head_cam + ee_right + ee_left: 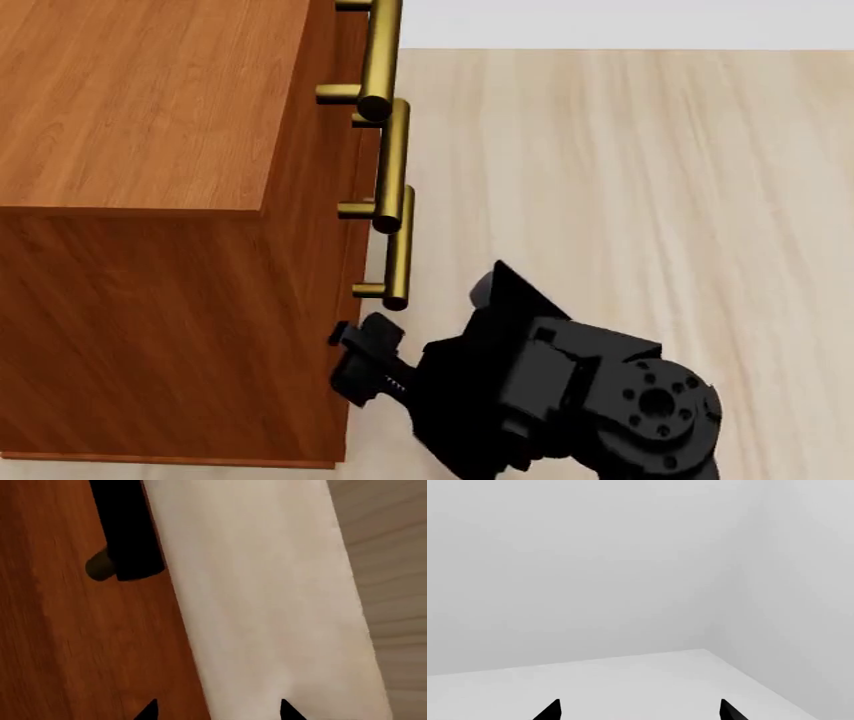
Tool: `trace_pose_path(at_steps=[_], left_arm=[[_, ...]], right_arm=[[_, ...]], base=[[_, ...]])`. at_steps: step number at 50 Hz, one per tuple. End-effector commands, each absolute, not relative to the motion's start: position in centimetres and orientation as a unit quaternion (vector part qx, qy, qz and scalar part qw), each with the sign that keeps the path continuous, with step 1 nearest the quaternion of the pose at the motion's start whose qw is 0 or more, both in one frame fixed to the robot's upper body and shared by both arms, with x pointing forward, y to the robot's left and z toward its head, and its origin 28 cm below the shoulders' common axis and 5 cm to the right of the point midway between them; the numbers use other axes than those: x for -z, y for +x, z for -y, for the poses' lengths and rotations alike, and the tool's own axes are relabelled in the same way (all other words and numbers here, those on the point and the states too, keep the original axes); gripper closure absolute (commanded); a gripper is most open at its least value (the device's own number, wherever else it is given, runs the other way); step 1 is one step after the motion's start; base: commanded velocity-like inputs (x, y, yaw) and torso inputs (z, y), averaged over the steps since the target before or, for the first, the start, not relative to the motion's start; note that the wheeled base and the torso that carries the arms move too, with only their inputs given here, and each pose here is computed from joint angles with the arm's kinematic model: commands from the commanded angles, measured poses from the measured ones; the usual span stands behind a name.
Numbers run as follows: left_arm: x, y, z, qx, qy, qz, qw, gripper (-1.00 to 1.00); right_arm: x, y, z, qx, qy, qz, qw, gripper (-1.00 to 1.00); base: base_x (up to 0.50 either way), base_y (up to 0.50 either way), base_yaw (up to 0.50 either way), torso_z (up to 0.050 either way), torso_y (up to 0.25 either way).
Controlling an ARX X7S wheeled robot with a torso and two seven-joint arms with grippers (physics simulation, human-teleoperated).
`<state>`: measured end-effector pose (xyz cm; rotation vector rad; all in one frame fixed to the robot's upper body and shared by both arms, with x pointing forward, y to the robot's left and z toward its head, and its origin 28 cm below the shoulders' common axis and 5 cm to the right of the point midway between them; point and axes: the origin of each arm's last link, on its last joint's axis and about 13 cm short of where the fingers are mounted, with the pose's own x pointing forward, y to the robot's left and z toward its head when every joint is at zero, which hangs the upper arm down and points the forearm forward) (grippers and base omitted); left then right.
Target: Close the bottom drawer of the cabinet and open the top drawer.
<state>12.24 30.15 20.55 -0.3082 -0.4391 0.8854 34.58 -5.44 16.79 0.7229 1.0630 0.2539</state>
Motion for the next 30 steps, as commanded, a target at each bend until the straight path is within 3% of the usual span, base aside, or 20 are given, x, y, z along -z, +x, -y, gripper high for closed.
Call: trace_pose_path(at_steps=[1,4,21,23,25,30], left_arm=[[-20.6,12.3,-30.2,-0.422,-0.147,0.21,0.869,-1.0],[-20.7,12.3,-30.2,-0.424,-0.147,0.209,0.869,-1.0],[-20.4,12.4,-30.1,-0.426,-0.143,0.204,0.87,-1.0],[-20.3,12.3,-30.2,-0.426,-0.143,0.204,0.87,-1.0],[-21.1,12.4,-30.1,-0.426,-0.142,0.202,0.87,-1.0],[-20.5,12.4,-30.1,-0.427,-0.142,0.201,0.87,-1.0]], right_arm=[[-22.6,33.3,4.3,-0.207,0.467,-0.393,0.765,-1.0],[-23.3,31.5,5.1,-0.164,0.432,-0.365,0.809,-1.0],[-24.6,22.0,7.9,-0.16,0.35,-0.308,0.87,-1.0],[-24.1,21.0,8.0,-0.144,0.287,-0.29,0.901,-1.0],[-23.8,20.1,8.0,-0.172,0.311,-0.308,0.883,-1.0],[-23.9,18.2,8.7,-0.174,0.315,-0.295,0.885,-1.0]], base=[[0.0,0.01,0.01,0.0,0.0],[0.0,0.01,0.01,0.0,0.0],[0.0,0.0,0.0,0.0,0.0],[0.0,0.0,0.0,0.0,0.0],[0.0,0.0,0.0,0.0,0.0],[0.0,0.0,0.0,0.0,0.0]])
